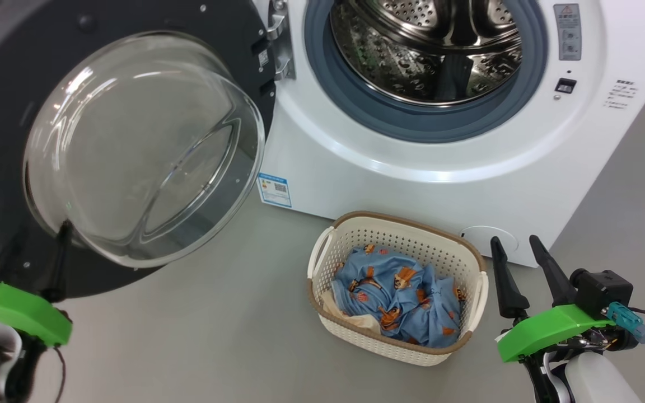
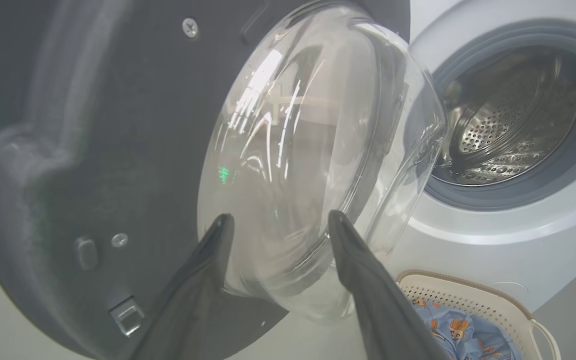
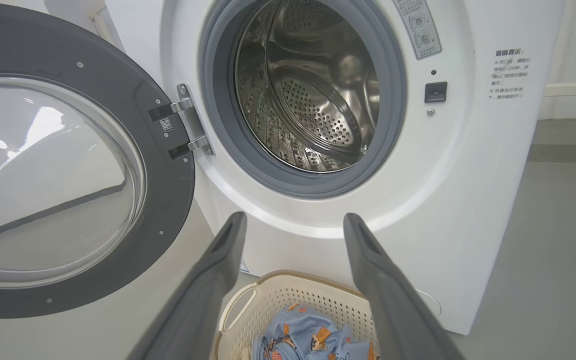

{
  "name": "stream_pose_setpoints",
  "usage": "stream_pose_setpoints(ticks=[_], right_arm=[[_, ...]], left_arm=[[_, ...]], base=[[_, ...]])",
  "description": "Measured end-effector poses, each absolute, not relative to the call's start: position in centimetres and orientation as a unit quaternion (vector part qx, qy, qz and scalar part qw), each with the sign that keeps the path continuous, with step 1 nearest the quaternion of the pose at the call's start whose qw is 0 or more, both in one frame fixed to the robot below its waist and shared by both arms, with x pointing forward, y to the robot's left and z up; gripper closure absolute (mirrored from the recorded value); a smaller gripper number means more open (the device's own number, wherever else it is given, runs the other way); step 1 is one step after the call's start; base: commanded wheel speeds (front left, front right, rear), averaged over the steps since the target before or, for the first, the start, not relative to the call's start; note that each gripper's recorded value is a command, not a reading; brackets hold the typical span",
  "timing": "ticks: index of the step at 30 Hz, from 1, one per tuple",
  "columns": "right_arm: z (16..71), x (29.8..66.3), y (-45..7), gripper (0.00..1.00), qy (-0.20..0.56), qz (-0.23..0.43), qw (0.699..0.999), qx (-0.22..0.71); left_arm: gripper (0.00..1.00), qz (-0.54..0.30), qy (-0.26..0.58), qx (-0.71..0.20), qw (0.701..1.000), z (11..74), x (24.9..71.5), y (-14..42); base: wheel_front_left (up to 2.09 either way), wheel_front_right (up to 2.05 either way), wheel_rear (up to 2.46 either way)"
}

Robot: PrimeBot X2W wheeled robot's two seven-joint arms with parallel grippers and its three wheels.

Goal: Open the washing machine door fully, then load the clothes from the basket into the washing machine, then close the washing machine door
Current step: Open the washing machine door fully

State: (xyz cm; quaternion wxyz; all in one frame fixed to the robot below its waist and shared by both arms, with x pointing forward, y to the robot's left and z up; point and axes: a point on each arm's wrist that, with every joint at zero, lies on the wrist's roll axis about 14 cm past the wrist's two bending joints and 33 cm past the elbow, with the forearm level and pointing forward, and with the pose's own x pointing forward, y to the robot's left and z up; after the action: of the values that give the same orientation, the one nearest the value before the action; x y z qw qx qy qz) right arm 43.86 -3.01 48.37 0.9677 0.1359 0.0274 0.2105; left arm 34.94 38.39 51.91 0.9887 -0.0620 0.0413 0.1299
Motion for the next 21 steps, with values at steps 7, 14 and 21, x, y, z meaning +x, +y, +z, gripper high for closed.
stream_pose_setpoints(ticks=[7, 14, 21], right_arm=[[49.0, 43.1, -4.5, 0.00, 0.018, 0.197, 0.971, 0.131], [49.8, 42.4, -5.8, 0.00, 0.005, 0.186, 0.974, 0.129], [50.6, 41.8, -7.9, 0.00, -0.010, 0.168, 0.978, 0.121]], left_arm=[[0.00, 0.094, 0.015, -0.083, 0.992, 51.9, 35.2, 34.1], [0.00, 0.071, -0.004, -0.094, 0.993, 52.3, 35.3, 31.3], [0.00, 0.048, -0.014, -0.110, 0.993, 52.7, 36.0, 28.6]], base=[[0.00, 0.00, 0.00], [0.00, 0.00, 0.00], [0.00, 0.00, 0.00]])
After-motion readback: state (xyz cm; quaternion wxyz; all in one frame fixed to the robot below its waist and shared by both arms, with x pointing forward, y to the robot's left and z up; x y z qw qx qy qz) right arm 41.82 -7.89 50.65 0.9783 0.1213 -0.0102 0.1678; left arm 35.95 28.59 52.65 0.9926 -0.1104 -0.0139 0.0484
